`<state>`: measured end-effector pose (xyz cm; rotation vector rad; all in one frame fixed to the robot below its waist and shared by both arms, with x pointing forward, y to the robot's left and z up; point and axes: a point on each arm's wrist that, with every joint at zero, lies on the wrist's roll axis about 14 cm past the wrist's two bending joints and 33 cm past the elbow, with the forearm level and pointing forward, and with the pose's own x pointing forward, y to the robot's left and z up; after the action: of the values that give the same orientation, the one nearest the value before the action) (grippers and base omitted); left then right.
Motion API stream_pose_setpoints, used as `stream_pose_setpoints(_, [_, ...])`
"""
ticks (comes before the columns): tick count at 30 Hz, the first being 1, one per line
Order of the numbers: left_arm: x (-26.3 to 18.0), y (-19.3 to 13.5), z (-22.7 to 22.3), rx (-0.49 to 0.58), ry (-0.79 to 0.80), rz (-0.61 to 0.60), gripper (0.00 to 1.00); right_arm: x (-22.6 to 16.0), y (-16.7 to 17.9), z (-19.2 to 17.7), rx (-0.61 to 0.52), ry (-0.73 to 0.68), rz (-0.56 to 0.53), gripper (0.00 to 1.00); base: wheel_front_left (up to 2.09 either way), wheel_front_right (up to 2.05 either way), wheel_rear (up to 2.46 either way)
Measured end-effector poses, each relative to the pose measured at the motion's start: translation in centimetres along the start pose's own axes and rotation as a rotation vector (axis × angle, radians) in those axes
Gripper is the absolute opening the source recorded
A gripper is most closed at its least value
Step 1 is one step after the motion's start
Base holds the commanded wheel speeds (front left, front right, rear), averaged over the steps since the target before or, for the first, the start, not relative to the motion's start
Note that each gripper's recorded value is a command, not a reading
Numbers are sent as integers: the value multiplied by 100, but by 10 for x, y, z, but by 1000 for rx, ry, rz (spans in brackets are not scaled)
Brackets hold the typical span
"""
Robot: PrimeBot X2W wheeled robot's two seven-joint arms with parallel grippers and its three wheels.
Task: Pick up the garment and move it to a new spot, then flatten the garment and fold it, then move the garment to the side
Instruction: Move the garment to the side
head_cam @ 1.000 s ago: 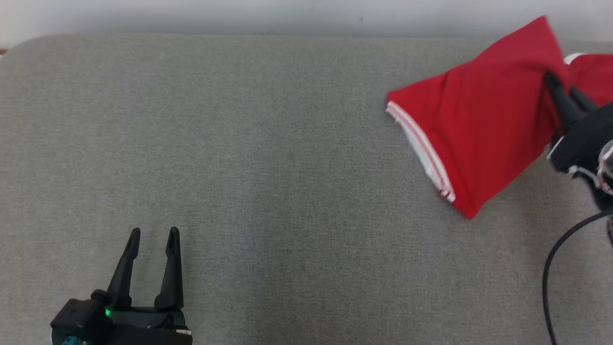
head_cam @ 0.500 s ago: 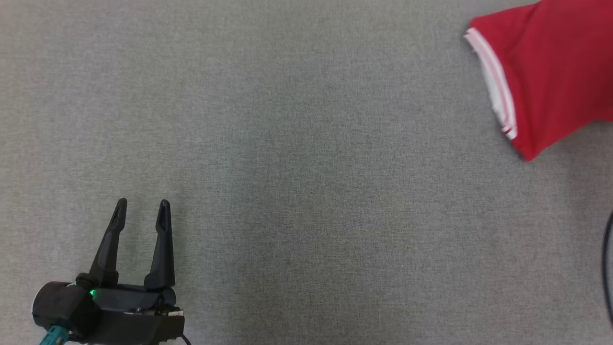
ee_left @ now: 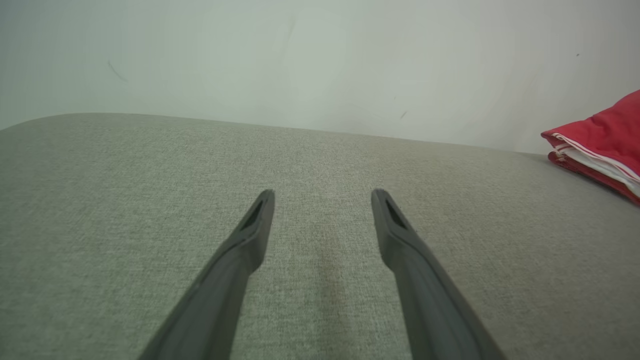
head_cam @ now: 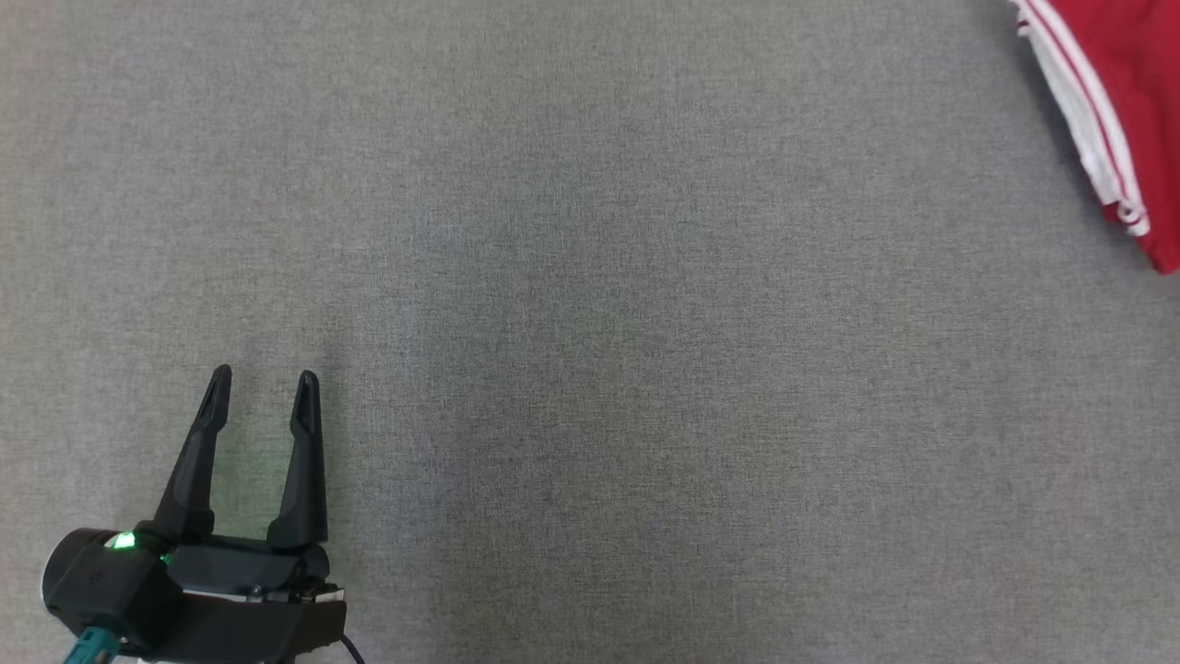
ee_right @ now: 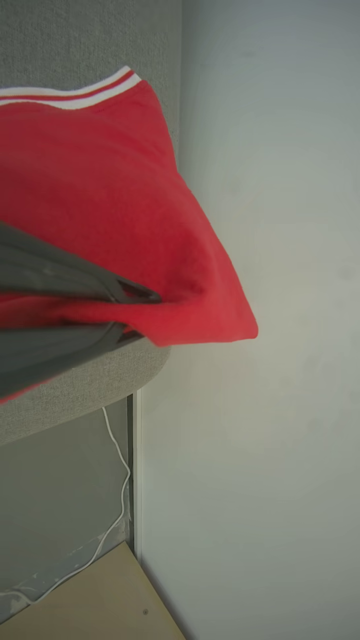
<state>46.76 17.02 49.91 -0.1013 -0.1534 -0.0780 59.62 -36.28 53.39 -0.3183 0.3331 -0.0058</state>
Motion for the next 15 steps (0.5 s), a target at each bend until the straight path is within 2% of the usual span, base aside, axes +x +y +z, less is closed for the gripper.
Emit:
stream_pose_setpoints(12, [3,2,-10,10,18,-3,100,5,-19,-30,-18,83,-66,0,0,0,0])
stream_pose_setpoints(13, [4,2,-10,11,17,-2,100,4,-21,-32,-28,94,-73,29,0,0,0])
stream_pose_setpoints(14, [5,2,-9,11,15,-2,100,4,-23,-35,-38,104,-78,48,0,0,0])
stream_pose_setpoints(15, [5,3,-9,12,15,-1,100,4,-23,-36,-40,106,-80,100,0,0,0])
